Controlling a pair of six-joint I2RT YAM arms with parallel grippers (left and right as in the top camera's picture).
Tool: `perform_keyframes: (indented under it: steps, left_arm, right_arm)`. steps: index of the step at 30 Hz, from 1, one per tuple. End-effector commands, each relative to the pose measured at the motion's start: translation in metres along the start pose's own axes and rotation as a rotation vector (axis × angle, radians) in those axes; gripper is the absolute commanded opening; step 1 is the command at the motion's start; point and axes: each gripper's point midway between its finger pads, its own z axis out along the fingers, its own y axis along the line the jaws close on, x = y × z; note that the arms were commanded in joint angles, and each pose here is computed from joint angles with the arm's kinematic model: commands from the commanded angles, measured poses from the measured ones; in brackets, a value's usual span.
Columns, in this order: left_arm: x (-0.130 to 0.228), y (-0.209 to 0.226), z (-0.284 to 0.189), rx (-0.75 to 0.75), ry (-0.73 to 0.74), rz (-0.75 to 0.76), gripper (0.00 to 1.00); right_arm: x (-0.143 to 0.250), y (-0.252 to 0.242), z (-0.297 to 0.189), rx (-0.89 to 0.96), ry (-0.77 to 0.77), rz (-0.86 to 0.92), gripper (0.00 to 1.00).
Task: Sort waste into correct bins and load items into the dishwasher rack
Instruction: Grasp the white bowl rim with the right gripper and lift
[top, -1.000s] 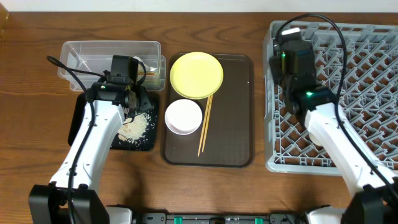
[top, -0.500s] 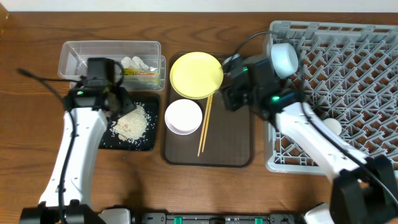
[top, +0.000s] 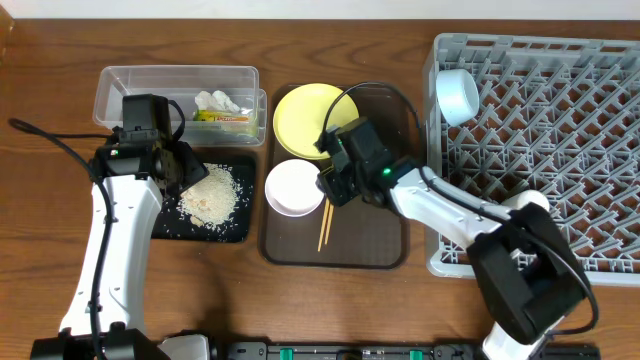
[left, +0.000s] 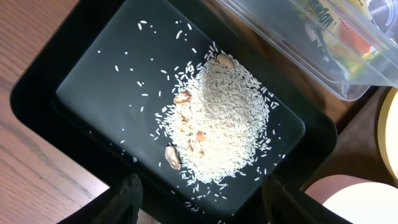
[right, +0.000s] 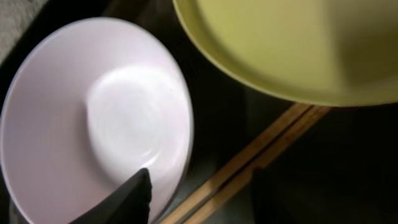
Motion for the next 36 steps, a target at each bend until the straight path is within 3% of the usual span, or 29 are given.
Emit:
perform_keyframes:
  steps: [1,2,7,16,28,36]
  left_arm:
    - [0.003,0.003,0.002,-0.011,0.009,-0.015,0.65]
    - [0.003,0.003,0.002,-0.012,0.009,-0.015,0.65]
    - [0.003,0.003,0.002,-0.009,0.012,-0.015,0.65]
    - [0.003,0.003,0.002,-0.01,0.012,-0.015,0.65]
    - [0.003,0.003,0.002,-0.01,0.011,-0.015,0.65]
    - [0.003,0.003,0.002,-0.008,0.009,-0.015,0.65]
  right_arm:
    - [0.008,0.005,0.008,0.006,0.021,0.009,0.39]
    - [0.008,0.005,0.008,0.01,0.021,0.009,0.31]
    - [0.005,-0.014,0.007,0.118,0.003,0.07,0.14]
    - [0.007,-0.017,0.007,0.137,0.008,0.076,0.02]
    - [-0.01,-0.02,-0.012,0.154,-0.05,0.064,0.01]
    - [-0.073,-0.069,-0.129,0.358,-0.329,0.059,0.01]
